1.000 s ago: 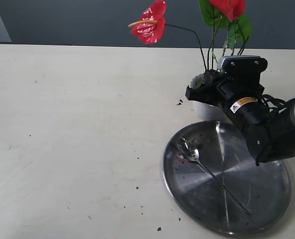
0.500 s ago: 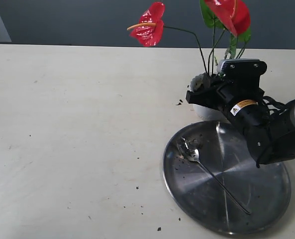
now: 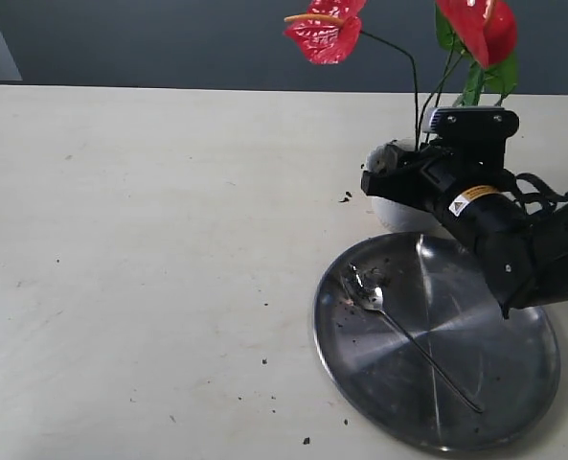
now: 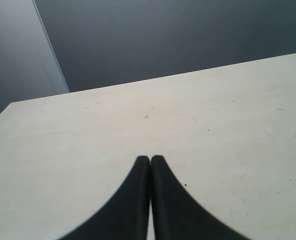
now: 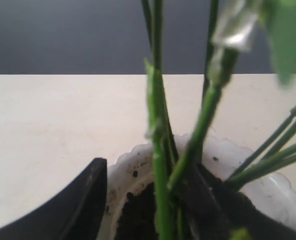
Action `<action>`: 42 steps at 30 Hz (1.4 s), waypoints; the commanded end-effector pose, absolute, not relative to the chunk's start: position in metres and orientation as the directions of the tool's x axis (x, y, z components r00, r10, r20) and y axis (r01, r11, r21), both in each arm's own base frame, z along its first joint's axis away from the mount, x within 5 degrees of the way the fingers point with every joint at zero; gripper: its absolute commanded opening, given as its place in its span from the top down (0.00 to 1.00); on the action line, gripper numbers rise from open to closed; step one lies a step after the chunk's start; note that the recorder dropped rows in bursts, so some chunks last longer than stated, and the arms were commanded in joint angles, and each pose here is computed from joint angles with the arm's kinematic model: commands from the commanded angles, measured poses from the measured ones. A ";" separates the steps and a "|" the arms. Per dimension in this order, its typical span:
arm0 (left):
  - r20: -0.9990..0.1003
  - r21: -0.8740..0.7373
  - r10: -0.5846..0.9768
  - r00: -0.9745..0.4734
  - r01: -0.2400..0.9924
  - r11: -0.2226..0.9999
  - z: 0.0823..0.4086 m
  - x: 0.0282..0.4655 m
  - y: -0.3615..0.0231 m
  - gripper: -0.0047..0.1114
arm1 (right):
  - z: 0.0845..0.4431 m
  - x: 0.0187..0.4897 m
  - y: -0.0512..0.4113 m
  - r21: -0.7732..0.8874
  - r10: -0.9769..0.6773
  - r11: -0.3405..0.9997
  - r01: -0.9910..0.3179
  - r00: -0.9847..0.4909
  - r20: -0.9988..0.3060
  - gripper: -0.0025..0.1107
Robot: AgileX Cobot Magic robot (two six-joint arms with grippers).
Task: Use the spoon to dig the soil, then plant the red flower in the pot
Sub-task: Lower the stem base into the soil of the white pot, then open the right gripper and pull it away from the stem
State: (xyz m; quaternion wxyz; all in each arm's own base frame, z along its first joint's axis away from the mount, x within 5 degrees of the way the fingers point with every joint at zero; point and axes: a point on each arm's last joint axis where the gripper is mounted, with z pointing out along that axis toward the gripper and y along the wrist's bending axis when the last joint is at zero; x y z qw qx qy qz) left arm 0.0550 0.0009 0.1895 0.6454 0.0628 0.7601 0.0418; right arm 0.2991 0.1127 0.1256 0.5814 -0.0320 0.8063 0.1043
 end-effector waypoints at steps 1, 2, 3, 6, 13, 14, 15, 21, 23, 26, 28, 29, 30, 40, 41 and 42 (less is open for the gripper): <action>-0.978 0.135 0.140 -0.155 0.044 0.990 0.191 0.055 0.001 0.95 | 0.129 0.294 0.110 0.146 0.075 0.977 -0.155 -0.391 -0.917 0.56; -0.978 0.135 0.140 -0.155 0.044 0.990 0.191 0.055 0.001 0.95 | 0.131 0.293 0.110 0.149 0.076 0.977 -0.156 -0.397 -0.915 0.56; -0.978 0.135 0.140 -0.155 0.044 0.990 0.191 0.055 0.001 0.95 | 0.133 0.292 0.109 0.152 0.078 0.976 -0.154 -0.405 -0.911 0.56; -0.978 0.135 0.140 -0.155 0.044 0.990 0.191 0.055 0.001 0.95 | 0.139 0.291 0.109 0.142 0.068 0.978 -0.154 -0.407 -0.911 0.56; -0.978 0.135 0.140 -0.155 0.044 0.990 0.191 0.055 0.001 0.95 | 0.146 0.288 0.105 0.122 0.052 0.983 -0.134 -0.436 -0.899 0.56; -0.978 0.135 0.140 -0.155 0.044 0.990 0.191 0.055 0.001 0.95 | 0.147 0.287 0.105 0.124 0.052 0.983 -0.135 -0.443 -0.895 0.56; -0.978 0.135 0.140 -0.155 0.044 0.990 0.191 0.055 0.001 0.95 | 0.149 0.286 0.105 0.126 0.053 0.983 -0.136 -0.442 -0.895 0.56; -0.978 0.135 0.140 -0.155 0.044 0.990 0.191 0.055 0.001 0.95 | 0.159 0.285 0.105 0.136 0.064 0.981 -0.140 -0.426 -0.903 0.56; -0.978 0.135 0.140 -0.155 0.044 0.990 0.191 0.055 0.001 0.95 | 0.163 0.284 0.103 0.125 0.059 0.983 -0.134 -0.415 -0.908 0.56; -0.978 0.135 0.140 -0.155 0.044 0.990 0.191 0.055 0.001 0.95 | 0.169 0.283 0.102 0.102 0.041 0.986 -0.132 -0.402 -0.915 0.56; -0.978 0.135 0.140 -0.155 0.044 0.990 0.191 0.055 0.001 0.95 | 0.173 0.282 0.101 0.087 0.026 0.987 -0.138 -0.394 -0.919 0.56; -0.978 0.135 0.140 -0.155 0.044 0.990 0.191 0.055 0.001 0.95 | 0.177 0.281 0.101 0.080 0.018 0.986 -0.143 -0.389 -0.921 0.56; -0.978 0.135 0.140 -0.155 0.044 0.990 0.191 0.055 0.001 0.95 | 0.179 0.280 0.101 0.077 0.014 0.986 -0.147 -0.386 -0.922 0.56; -0.978 0.135 0.140 -0.155 0.044 0.990 0.191 0.055 0.001 0.95 | 0.216 0.237 0.081 0.040 -0.002 0.985 -0.169 -0.242 -0.970 0.76; -0.978 0.135 0.140 -0.155 0.044 0.990 0.191 0.055 0.001 0.95 | 0.218 0.229 0.078 0.045 0.005 0.985 -0.168 -0.232 -0.973 0.87; -0.978 0.135 0.140 -0.155 0.044 0.990 0.191 0.055 0.001 0.95 | 0.221 0.221 0.074 0.052 0.014 0.985 -0.166 -0.222 -0.975 0.98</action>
